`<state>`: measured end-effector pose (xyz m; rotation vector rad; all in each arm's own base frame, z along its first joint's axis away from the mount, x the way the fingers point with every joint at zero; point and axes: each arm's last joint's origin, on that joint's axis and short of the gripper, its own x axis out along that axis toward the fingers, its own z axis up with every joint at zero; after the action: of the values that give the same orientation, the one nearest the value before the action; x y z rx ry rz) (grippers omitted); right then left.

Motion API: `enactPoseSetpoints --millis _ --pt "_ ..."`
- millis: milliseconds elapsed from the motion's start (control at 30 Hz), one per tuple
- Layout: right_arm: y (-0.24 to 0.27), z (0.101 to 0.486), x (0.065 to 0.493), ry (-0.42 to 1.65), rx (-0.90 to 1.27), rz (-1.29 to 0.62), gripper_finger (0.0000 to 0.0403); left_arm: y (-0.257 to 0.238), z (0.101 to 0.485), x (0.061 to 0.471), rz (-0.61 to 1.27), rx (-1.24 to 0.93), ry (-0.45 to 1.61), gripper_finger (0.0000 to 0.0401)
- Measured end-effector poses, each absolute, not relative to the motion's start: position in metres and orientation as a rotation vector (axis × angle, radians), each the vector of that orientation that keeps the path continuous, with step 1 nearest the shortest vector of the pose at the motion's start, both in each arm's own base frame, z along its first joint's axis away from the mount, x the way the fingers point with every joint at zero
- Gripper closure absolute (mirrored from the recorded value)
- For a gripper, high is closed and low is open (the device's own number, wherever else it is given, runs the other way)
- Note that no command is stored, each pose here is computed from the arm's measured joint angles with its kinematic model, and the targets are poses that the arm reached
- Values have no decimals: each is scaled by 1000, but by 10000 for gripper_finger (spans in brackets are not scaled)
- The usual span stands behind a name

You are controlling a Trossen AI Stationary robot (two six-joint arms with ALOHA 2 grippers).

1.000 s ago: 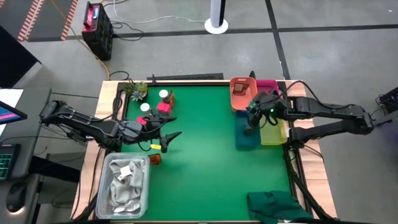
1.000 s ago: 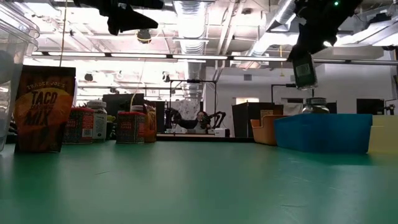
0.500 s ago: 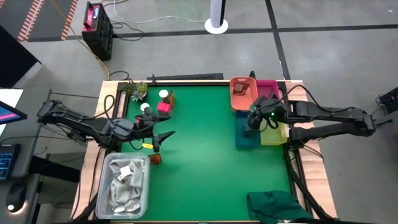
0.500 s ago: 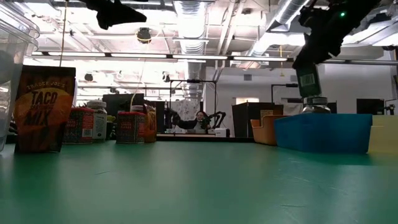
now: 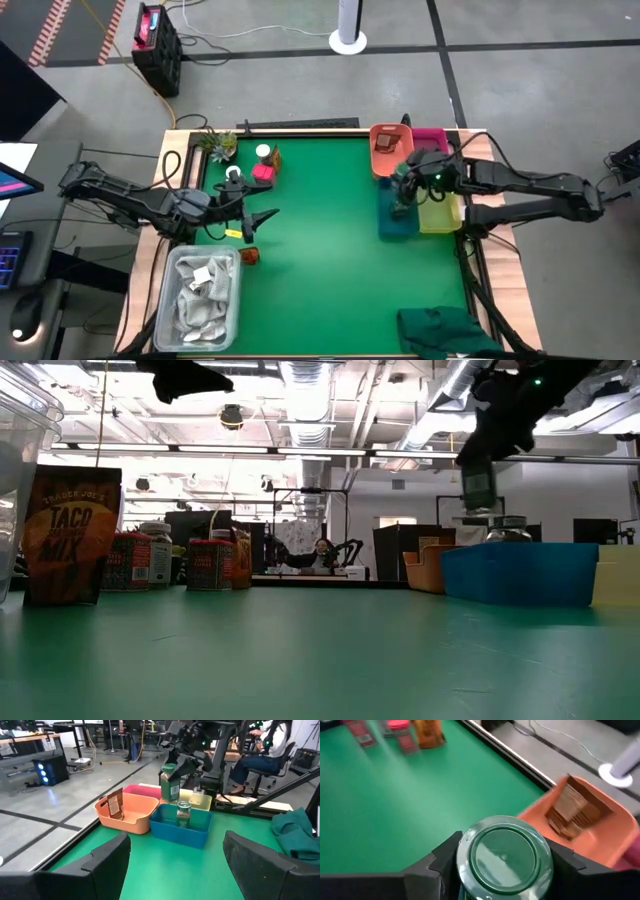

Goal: Sort spices by type
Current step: Put the green seasoning bottle into the blue bin

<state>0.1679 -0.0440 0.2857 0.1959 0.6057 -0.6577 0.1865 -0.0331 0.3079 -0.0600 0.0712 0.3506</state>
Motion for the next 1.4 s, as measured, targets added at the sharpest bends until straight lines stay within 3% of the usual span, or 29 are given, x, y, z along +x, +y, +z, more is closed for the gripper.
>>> enactPoseSetpoints --millis 333,667,1400 --pt "-51 244 200 737 177 -674 178 -33 307 186 351 -54 81 99" --pt "-57 214 204 825 201 -712 178 -32 307 184 351 -57 84 99" --pt "-58 193 214 921 240 -668 145 -32 307 184 352 -60 85 99"
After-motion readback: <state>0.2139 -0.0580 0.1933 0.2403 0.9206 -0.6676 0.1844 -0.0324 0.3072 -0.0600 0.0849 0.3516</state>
